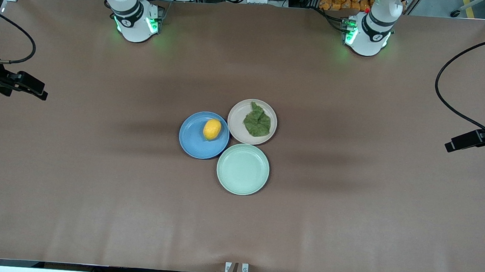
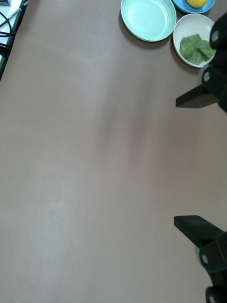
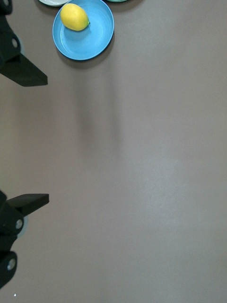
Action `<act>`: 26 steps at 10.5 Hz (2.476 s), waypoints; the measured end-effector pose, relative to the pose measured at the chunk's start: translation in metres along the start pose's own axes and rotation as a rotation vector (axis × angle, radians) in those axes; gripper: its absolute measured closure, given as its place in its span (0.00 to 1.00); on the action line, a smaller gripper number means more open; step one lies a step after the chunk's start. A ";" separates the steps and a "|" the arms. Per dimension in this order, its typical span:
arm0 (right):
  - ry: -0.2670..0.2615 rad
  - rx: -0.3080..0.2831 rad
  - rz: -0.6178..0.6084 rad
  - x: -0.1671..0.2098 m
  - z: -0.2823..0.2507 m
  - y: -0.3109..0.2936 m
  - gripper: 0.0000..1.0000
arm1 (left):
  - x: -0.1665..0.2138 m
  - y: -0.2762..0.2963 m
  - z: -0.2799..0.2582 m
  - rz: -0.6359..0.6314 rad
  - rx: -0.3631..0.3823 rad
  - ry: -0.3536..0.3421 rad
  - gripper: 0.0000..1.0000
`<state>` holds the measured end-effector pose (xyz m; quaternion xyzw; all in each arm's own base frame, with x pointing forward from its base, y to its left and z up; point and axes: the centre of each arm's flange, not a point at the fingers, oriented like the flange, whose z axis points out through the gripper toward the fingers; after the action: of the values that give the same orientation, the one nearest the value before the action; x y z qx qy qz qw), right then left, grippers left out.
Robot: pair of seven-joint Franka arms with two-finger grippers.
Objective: Pick lemon and lettuce from blue and beige plates
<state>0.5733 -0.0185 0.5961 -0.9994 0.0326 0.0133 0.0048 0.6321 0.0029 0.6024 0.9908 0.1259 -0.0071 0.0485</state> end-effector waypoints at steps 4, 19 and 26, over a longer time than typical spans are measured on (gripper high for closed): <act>-0.006 0.000 0.000 0.000 0.003 0.000 0.00 | 0.000 -0.001 0.000 0.028 0.000 0.000 0.00; -0.034 -0.004 0.012 0.004 0.026 -0.065 0.00 | -0.068 0.181 0.069 0.336 -0.011 -0.141 0.00; -0.065 -0.007 0.012 0.003 0.076 -0.178 0.00 | -0.148 0.328 0.234 0.436 -0.003 -0.213 0.00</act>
<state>0.5864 0.1593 0.5215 -0.9982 0.0384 0.0460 0.0022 0.5704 -0.3729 0.4042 0.9882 -0.0968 -0.1006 0.0632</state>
